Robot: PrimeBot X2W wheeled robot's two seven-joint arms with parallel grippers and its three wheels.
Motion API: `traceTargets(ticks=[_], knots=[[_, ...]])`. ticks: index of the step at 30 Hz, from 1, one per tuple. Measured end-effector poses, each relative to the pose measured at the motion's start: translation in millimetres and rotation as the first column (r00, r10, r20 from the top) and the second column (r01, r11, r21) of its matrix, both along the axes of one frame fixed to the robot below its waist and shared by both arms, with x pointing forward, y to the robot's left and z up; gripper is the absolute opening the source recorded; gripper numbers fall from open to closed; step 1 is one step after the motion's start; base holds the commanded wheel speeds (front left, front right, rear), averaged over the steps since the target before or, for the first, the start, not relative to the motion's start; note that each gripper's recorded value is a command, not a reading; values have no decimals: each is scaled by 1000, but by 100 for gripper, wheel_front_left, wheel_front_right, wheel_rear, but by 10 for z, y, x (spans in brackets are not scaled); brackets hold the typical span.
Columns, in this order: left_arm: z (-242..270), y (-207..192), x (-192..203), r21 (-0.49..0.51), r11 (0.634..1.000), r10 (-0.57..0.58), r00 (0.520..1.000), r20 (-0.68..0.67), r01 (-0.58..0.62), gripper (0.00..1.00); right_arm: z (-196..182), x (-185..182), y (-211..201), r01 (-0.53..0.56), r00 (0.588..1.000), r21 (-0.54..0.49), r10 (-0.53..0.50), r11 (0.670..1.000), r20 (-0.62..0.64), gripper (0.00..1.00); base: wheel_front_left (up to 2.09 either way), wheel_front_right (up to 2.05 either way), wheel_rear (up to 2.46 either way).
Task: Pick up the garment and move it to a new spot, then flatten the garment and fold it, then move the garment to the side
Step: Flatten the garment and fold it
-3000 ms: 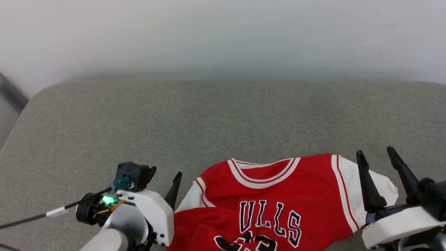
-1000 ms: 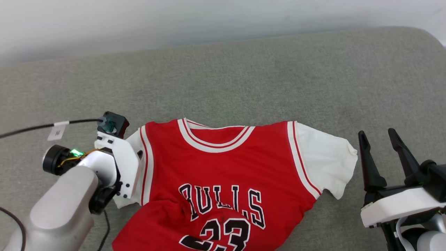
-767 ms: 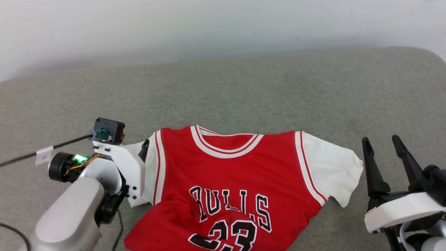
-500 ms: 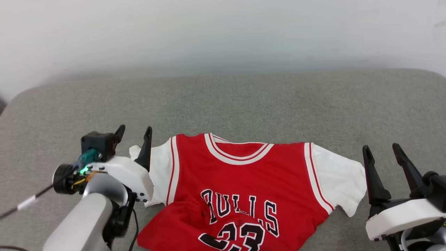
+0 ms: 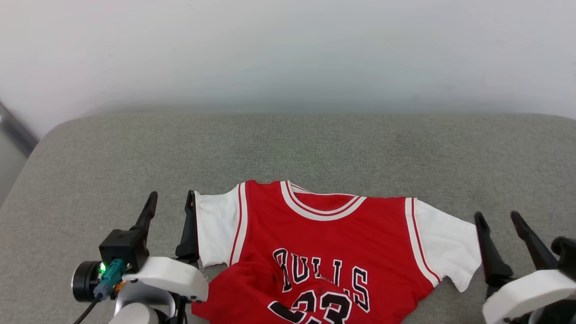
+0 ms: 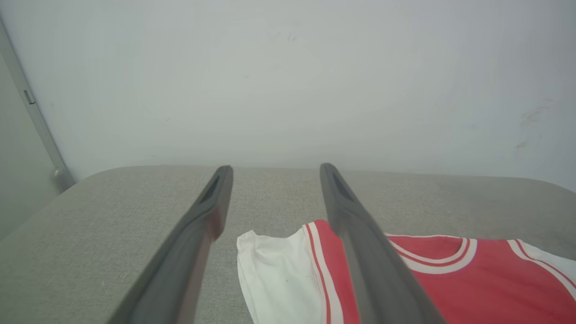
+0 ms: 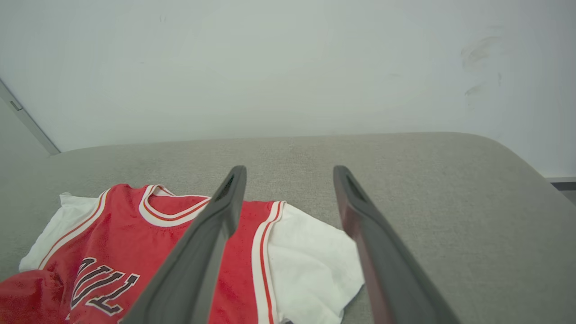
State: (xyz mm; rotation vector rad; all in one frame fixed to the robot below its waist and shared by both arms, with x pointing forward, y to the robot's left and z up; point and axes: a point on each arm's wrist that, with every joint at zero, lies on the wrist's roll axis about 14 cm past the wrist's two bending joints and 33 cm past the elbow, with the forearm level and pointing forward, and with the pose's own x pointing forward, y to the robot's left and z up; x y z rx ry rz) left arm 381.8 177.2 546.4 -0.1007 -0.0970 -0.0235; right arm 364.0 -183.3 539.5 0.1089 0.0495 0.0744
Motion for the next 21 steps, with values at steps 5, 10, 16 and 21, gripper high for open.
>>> traceTargets(ticks=[5,10,16,21], knots=[[-21,9,-84,-1,1000,12,1000,-5,-12,100,-363,-43,-285,70,981,25,-64,997,-183,100,0,0,0],[-57,-6,-108,-6,1000,13,1000,-15,-13,100,-738,-6,-681,128,898,36,-100,991,-429,100,0,0,0],[-82,5,33,-11,1000,19,1000,-17,-19,100,-962,240,-753,96,764,41,-47,995,-643,100,0,0,0],[-141,16,182,-10,1000,23,999,-22,-23,100,-1233,369,-639,55,627,50,5,997,-779,100,0,0,0]])
